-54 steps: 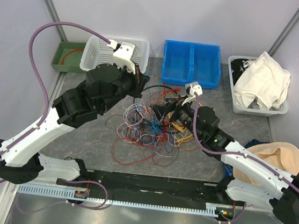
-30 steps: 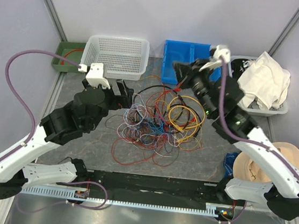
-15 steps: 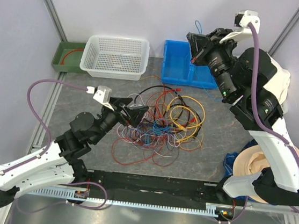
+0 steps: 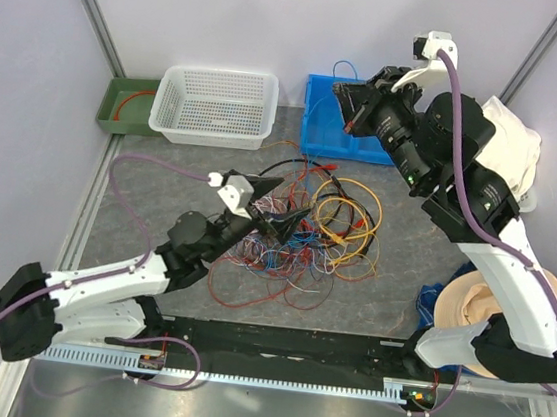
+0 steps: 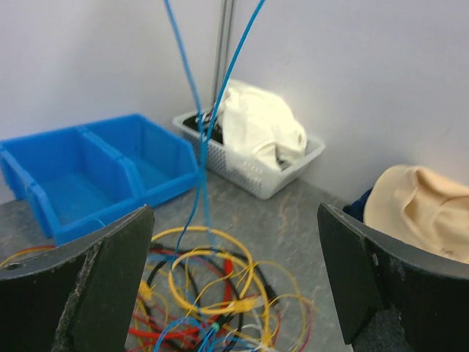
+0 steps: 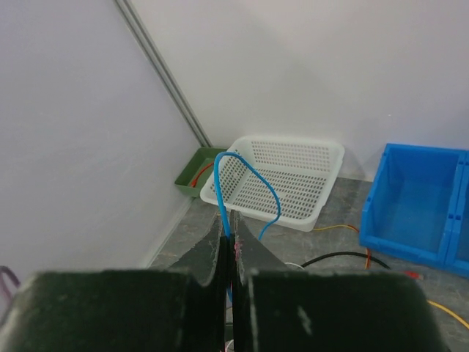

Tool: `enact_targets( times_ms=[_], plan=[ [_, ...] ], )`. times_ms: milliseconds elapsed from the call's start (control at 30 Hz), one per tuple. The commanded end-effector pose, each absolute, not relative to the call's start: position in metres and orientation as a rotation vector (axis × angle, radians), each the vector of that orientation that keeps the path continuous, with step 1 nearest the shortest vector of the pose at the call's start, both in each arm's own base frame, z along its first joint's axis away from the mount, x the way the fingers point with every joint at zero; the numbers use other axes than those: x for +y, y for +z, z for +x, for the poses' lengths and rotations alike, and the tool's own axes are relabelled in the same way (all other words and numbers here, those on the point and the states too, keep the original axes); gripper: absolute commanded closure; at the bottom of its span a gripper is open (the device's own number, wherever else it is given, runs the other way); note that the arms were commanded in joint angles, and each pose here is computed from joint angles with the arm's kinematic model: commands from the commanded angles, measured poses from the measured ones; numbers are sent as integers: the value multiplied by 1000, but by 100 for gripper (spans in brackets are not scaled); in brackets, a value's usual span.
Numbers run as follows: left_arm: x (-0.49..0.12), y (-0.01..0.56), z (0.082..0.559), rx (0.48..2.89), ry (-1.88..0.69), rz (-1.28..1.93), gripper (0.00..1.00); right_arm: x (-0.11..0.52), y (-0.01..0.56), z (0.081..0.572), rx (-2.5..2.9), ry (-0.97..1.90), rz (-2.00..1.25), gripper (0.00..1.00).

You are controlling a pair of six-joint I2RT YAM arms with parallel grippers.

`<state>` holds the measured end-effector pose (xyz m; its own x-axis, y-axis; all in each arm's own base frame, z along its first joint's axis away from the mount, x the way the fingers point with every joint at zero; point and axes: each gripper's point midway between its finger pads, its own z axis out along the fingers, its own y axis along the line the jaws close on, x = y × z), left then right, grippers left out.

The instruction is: Untangle the cables

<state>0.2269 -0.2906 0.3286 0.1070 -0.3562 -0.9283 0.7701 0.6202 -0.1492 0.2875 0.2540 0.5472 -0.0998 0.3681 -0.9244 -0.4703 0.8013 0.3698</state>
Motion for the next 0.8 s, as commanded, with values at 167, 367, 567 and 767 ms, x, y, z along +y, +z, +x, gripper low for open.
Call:
enact_targets(
  times_ms=[167, 367, 567, 767],
  plan=[
    [-300, 333, 272, 1147, -676, 400, 0, 252, 576, 251, 1466, 891, -123, 100],
    [-321, 335, 284, 1140, -740, 401, 0, 244, 577, 240, 1466, 908, -129, 100],
    [-348, 327, 283, 1130, -826, 461, 35, 233, 573, 235, 1469, 885, -122, 100],
    [-338, 362, 278, 1065, -815, 444, 98, 215, 561, 236, 1483, 807, -92, 100]
  ],
)
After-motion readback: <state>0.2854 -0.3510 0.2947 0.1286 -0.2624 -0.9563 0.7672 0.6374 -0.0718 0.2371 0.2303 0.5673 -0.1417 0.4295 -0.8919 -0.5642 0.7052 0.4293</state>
